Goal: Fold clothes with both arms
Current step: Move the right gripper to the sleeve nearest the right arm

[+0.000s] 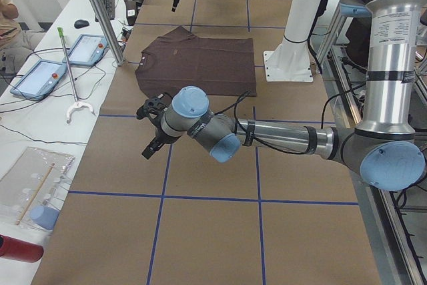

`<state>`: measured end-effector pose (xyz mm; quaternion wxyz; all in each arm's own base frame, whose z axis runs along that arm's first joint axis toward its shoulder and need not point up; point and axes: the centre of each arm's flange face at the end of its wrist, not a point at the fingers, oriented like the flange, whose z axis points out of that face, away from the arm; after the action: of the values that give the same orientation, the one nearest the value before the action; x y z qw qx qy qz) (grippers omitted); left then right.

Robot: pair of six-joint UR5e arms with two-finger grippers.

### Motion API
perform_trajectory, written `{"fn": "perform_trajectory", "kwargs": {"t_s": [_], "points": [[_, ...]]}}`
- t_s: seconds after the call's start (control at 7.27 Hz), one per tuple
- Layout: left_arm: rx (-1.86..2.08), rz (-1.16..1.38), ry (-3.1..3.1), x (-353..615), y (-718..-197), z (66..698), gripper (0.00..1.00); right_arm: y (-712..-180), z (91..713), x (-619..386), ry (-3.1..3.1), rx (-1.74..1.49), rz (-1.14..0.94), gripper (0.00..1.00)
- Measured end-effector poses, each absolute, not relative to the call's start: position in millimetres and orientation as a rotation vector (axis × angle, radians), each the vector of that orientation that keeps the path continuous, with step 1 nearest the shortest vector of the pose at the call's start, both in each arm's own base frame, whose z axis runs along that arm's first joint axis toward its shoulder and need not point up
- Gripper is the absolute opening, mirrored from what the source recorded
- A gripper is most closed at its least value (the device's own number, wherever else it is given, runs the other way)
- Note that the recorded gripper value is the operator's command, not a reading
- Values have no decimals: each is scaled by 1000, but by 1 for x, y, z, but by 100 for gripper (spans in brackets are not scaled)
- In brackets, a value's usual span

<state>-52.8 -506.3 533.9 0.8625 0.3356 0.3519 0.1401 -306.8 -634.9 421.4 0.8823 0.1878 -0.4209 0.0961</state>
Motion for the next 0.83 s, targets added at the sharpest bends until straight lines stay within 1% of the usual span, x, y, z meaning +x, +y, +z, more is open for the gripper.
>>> {"fn": "perform_trajectory", "kwargs": {"t_s": [0.41,0.83], "points": [[705,294,738,-53,-506,533,100,-632,459,-346,-883,386,177,61],[705,294,738,-53,-506,534,100,-622,467,-367,-874,382,174,57]]}}
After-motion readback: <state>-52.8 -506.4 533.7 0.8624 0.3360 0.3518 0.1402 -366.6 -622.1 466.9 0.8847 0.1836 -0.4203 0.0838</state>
